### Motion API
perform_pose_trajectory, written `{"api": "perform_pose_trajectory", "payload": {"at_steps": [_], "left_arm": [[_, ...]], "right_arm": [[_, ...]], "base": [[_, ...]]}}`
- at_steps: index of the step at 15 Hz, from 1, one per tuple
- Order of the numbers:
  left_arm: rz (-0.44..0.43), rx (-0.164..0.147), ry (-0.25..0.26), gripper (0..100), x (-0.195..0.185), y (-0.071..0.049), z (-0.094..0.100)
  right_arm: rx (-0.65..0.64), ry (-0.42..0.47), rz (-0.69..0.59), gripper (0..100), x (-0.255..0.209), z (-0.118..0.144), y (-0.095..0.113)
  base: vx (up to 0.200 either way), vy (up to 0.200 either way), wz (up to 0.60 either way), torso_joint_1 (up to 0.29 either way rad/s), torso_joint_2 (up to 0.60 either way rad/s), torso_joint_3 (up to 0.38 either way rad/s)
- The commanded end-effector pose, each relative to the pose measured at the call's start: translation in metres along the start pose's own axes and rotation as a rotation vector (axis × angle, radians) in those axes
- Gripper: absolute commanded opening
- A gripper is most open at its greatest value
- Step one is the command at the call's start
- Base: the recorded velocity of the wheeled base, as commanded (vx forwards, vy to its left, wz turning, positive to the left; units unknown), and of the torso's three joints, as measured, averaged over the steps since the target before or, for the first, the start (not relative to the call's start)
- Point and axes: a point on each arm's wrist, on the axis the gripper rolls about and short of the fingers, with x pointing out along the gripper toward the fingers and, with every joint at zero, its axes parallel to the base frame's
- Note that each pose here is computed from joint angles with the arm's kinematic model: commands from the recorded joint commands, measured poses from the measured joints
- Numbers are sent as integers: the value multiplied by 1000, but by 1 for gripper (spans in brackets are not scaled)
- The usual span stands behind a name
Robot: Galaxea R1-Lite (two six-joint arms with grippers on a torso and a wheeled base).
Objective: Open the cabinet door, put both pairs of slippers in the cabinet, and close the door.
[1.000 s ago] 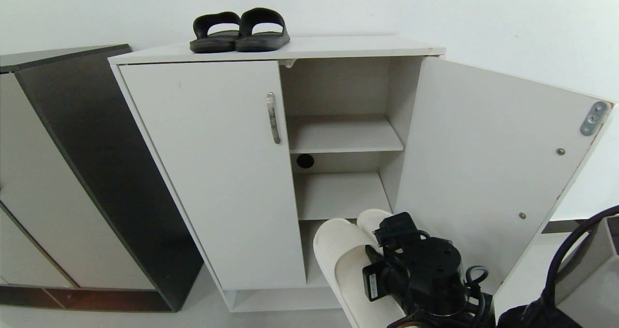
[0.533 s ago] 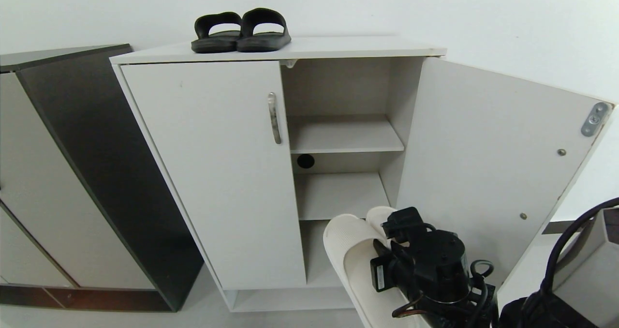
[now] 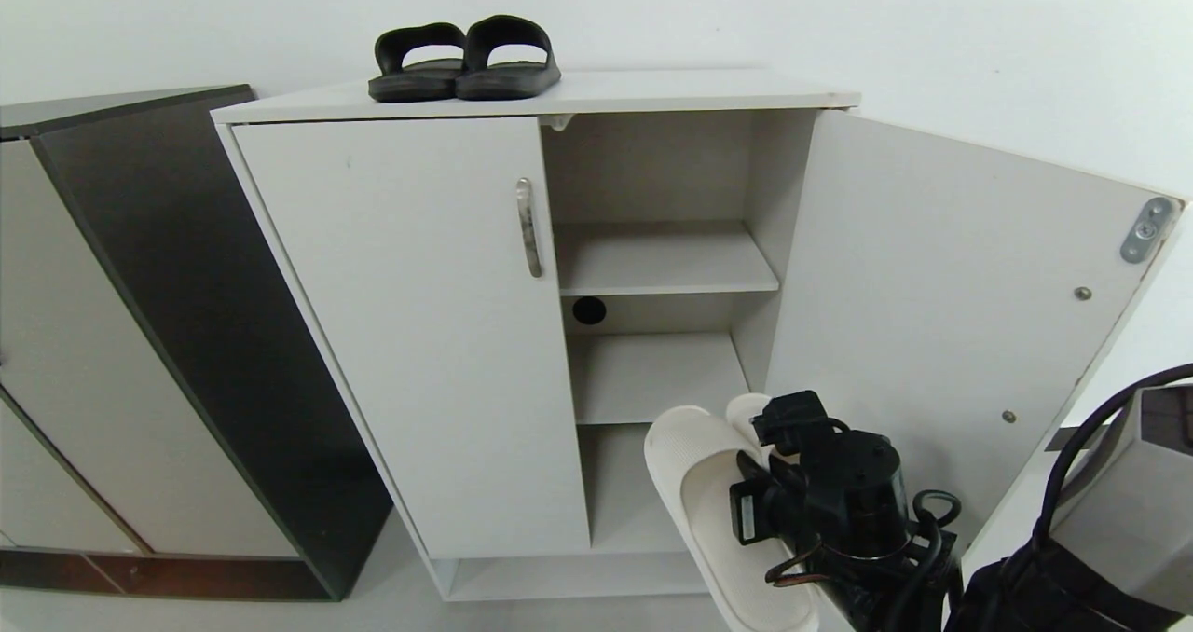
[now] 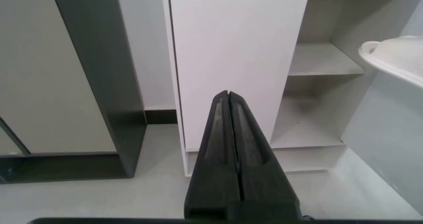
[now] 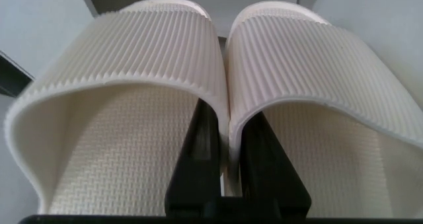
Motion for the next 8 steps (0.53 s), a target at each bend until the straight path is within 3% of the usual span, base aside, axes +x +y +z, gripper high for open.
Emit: {"api": "perform_pose_trajectory", "payload": {"at_steps": [1, 8], "left_arm": [[0, 0, 2, 0, 0, 0, 0], [2, -3, 2, 0, 0, 0, 0]], "right_arm": [[2, 2, -15, 0, 2, 0, -4], [7, 1, -26, 0, 1, 1, -9]], "base": [[0, 0, 0, 0, 0, 0], [0, 0, 0, 0, 0, 0]]}}
